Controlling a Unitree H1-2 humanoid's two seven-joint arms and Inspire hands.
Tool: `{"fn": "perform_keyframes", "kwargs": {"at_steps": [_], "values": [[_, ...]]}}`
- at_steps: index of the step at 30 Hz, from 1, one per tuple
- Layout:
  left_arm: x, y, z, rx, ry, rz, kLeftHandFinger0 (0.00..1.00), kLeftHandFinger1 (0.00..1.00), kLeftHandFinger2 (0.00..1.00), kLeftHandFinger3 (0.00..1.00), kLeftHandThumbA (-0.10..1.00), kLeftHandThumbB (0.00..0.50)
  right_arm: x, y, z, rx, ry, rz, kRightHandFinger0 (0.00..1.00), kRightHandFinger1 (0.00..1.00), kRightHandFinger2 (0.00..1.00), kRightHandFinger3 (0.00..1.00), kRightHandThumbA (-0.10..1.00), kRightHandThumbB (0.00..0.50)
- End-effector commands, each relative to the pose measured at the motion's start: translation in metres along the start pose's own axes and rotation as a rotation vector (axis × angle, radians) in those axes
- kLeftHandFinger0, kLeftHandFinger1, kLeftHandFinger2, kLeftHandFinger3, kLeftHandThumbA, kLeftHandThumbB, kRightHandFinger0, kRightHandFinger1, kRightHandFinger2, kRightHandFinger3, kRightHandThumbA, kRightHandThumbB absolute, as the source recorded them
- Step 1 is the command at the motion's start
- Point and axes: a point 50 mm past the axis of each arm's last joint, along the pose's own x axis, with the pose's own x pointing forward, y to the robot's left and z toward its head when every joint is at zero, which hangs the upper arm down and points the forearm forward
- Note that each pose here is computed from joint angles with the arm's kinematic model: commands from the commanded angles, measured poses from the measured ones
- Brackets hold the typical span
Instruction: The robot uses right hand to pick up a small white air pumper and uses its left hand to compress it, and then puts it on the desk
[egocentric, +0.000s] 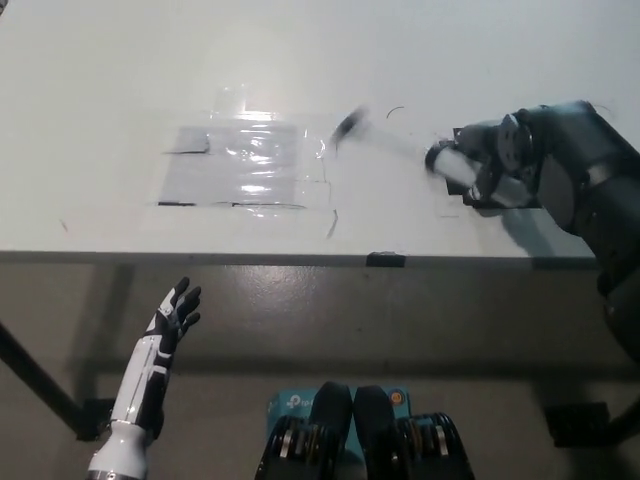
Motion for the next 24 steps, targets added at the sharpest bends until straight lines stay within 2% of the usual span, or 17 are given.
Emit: {"fn": "perform_keyframes", "kwargs": {"at_steps": [1,2,4,5,7,8,11,12,13,14,16,17,19,20,21,23,24], "values": [[0.01,0.012,0.015,-0.018,-0.069,0.014,1.0,1.0,1.0,1.0,1.0,0.236,0.001,0.004,-0.03,-0.019,0.121,-0.038,0.16,0.47,0.69,1.0,-0.06,0.057],[0.011,0.013,0.015,-0.022,-0.069,0.014,1.0,1.0,1.0,1.0,1.0,0.236,0.001,0.005,-0.031,-0.023,0.124,-0.047,0.17,0.47,0.69,1.0,-0.03,0.053],[0.011,0.014,0.015,-0.022,-0.071,0.017,1.0,1.0,1.0,1.0,1.0,0.223,0.001,0.005,-0.033,-0.02,0.124,-0.057,0.1,0.39,0.58,1.0,-0.01,0.046],[0.011,0.014,0.015,-0.017,-0.073,0.02,1.0,1.0,1.0,1.0,1.0,0.212,0.001,0.005,-0.034,0.005,0.124,-0.065,0.01,0.27,0.47,1.0,-0.05,0.064],[0.011,0.014,0.015,-0.022,-0.07,0.018,1.0,1.0,1.0,1.0,1.0,0.216,0.001,0.007,-0.038,0.025,0.105,-0.081,0.0,0.27,0.45,1.0,-0.03,0.053],[0.012,0.015,0.016,-0.018,-0.07,0.019,1.0,1.0,1.0,1.0,1.0,0.225,0.001,0.007,-0.04,0.083,0.085,-0.092,0.0,0.21,0.39,1.0,-0.1,0.059],[0.014,0.016,0.017,-0.014,-0.079,0.019,1.0,1.0,1.0,1.0,1.0,0.215,-0.002,-0.001,-0.042,0.195,0.019,-0.108,0.0,0.27,0.44,1.0,-0.1,0.066],[0.014,0.016,0.017,-0.019,-0.073,0.021,1.0,1.0,1.0,1.0,1.0,0.222,-0.005,-0.006,-0.042,0.295,-0.005,-0.1,0.05,0.37,0.51,1.0,-0.1,0.091],[0.015,0.017,0.017,-0.022,-0.074,0.021,1.0,1.0,1.0,1.0,1.0,0.223,-0.006,-0.008,-0.044,0.323,-0.038,-0.104,0.07,0.38,0.52,1.0,-0.1,0.115],[0.016,0.017,0.018,-0.022,-0.076,0.022,1.0,1.0,1.0,1.0,1.0,0.216,-0.007,-0.011,-0.044,0.344,-0.051,-0.106,0.02,0.34,0.5,0.96,-0.1,0.124],[0.017,0.017,0.019,-0.024,-0.08,0.02,1.0,1.0,1.0,1.0,1.0,0.219,-0.01,-0.016,-0.046,0.419,-0.085,-0.114,0.0,0.31,0.61,0.83,-0.1,0.14],[0.017,0.017,0.019,-0.023,-0.077,0.02,1.0,1.0,1.0,1.0,1.0,0.234,-0.012,-0.02,-0.047,0.441,-0.096,-0.119,0.0,0.31,0.64,0.67,-0.1,0.14],[0.017,0.016,0.018,-0.016,-0.079,0.021,1.0,1.0,1.0,1.0,1.0,0.251,-0.015,-0.025,-0.048,0.517,-0.142,-0.128,0.0,0.33,0.7,0.59,-0.1,0.139],[0.017,0.016,0.018,-0.015,-0.08,0.019,1.0,1.0,1.0,1.0,1.0,0.252,-0.016,-0.026,-0.049,0.538,-0.169,-0.13,0.0,0.33,0.71,0.29,-0.1,0.122],[0.017,0.016,0.019,-0.011,-0.083,0.016,1.0,1.0,1.0,1.0,1.0,0.249,-0.018,-0.029,-0.051,0.576,-0.217,-0.127,0.0,0.34,0.72,0.08,-0.1,0.121],[0.016,0.016,0.019,0.008,-0.082,0.013,1.0,1.0,1.0,1.0,1.0,0.24,-0.022,-0.033,-0.052,0.655,-0.269,-0.11,0.0,0.34,0.7,0.17,-0.1,0.147],[0.017,0.015,0.019,0.001,-0.079,0.017,1.0,1.0,1.0,1.0,1.0,0.238,-0.026,-0.036,-0.052,0.73,-0.328,-0.102,0.0,0.37,0.74,0.32,-0.1,0.161]]}}
